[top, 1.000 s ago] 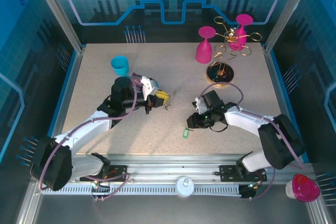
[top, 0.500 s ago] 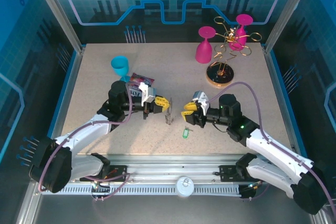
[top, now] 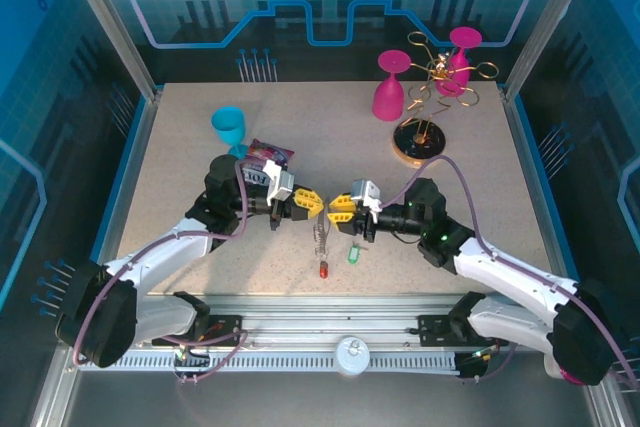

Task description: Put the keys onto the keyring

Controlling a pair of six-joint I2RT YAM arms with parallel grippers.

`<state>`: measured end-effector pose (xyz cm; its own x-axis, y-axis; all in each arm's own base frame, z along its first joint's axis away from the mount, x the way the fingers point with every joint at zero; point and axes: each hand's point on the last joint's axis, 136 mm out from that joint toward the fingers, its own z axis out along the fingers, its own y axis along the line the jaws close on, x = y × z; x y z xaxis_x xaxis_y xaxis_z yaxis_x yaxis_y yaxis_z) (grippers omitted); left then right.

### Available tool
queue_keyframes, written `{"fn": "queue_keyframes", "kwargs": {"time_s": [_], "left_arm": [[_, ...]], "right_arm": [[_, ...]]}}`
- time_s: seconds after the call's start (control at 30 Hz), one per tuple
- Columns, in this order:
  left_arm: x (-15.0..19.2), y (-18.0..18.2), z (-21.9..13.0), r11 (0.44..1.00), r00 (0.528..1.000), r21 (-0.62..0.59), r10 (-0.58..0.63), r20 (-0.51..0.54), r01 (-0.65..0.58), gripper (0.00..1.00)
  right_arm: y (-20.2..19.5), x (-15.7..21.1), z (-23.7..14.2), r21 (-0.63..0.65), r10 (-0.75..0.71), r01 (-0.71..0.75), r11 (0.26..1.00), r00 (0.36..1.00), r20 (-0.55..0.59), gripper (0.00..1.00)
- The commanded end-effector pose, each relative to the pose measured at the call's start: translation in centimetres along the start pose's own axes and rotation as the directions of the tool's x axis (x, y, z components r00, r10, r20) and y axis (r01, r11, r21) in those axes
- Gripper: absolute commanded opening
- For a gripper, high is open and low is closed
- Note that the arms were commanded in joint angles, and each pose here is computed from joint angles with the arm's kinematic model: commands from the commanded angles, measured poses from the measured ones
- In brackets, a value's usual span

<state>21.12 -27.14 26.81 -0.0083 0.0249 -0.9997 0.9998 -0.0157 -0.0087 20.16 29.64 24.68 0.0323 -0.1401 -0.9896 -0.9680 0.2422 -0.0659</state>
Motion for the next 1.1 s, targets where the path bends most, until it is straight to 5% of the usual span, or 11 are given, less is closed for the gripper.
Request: {"fn": "queue_keyframes", "kwargs": {"time_s": [0.0, 0.4, 0.57, 1.07], "left_arm": [[-0.1, -1.0, 0.2, 0.998, 0.999, 0.053, 0.033, 0.015, -0.034, 0.0], [0.4, -0.7, 0.2, 0.999, 1.0, 0.037, 0.03, 0.007, -0.03, 0.0], [0.3, 0.4, 0.1, 0.999, 1.0, -0.043, 0.022, 0.0, -0.022, 0.0], [0.1, 1.9, -0.1, 0.987, 1.0, -0.158, -0.02, -0.001, 0.019, 0.0]], "right_arm": [[0.5, -2.6, 0.4, -0.026, -0.069, 0.071, 0.997, 0.994, 0.085, 0.25], [0.3, -2.7, 1.1, -0.018, -0.063, 0.065, 0.998, 0.993, 0.095, 0.2], [-1.0, 0.5, -0.4, 0.117, -0.001, -0.001, 0.993, 1.0, 0.013, 0.23], [0.3, 3.7, -0.5, 0.095, 0.237, -0.233, 0.968, 0.971, -0.038, 0.28]]}}
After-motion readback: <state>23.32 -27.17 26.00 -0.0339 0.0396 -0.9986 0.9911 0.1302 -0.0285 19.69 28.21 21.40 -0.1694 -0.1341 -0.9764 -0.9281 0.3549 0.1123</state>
